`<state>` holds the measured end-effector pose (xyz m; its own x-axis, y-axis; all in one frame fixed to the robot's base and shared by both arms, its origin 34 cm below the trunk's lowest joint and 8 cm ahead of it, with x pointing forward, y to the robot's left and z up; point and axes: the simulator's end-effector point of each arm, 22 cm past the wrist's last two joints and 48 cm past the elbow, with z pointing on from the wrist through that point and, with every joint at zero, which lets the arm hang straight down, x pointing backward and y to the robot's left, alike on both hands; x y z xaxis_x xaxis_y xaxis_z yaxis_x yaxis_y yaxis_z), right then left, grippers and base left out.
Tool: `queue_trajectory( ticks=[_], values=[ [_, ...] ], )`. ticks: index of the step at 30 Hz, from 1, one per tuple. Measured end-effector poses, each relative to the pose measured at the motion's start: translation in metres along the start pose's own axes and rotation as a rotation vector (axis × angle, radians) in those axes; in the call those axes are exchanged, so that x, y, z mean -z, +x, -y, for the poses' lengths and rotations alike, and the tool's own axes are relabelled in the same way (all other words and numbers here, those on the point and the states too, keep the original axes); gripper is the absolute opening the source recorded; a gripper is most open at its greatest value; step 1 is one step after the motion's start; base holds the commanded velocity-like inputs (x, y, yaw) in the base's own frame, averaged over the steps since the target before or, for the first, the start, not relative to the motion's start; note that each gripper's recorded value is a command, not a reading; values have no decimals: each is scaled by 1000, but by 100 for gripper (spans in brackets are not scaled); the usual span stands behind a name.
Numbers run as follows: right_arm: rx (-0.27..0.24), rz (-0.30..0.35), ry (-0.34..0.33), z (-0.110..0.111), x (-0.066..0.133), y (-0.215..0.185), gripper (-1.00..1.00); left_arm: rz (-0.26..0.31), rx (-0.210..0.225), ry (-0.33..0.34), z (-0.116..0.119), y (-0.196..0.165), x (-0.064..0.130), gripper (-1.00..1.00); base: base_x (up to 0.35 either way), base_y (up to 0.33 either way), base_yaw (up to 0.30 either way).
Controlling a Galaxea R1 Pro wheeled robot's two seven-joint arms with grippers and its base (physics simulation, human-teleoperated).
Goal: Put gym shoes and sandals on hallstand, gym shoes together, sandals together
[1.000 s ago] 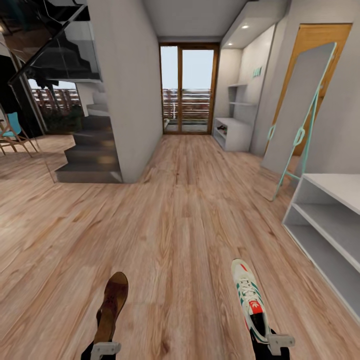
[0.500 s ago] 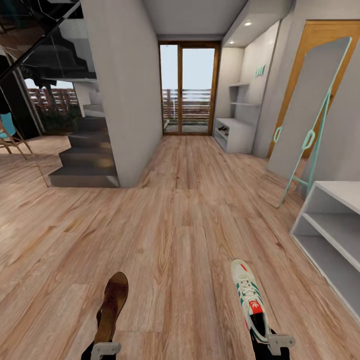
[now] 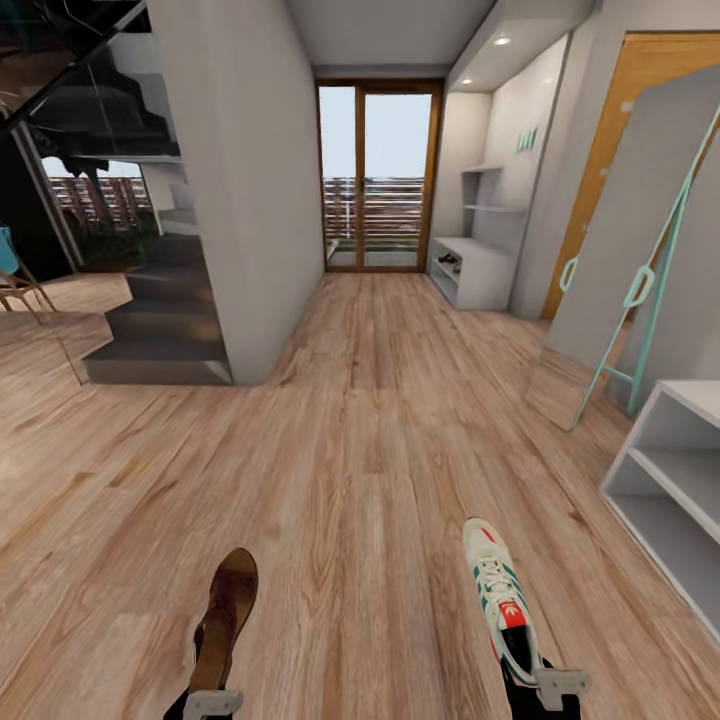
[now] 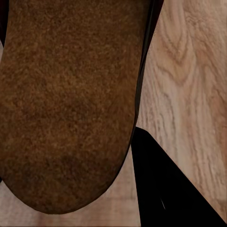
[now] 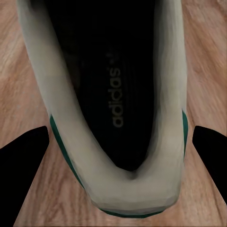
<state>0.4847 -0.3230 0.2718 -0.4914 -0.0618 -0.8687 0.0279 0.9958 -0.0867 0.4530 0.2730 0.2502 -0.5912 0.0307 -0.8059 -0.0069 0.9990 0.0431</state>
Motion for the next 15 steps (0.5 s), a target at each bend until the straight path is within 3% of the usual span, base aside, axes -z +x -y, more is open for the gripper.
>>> queue_trajectory(
  ticks=[15],
  values=[
    [0, 0, 1, 0, 0, 0, -100, 0, 0, 0, 0, 0, 0, -100, 340, 0, 0]
  ],
)
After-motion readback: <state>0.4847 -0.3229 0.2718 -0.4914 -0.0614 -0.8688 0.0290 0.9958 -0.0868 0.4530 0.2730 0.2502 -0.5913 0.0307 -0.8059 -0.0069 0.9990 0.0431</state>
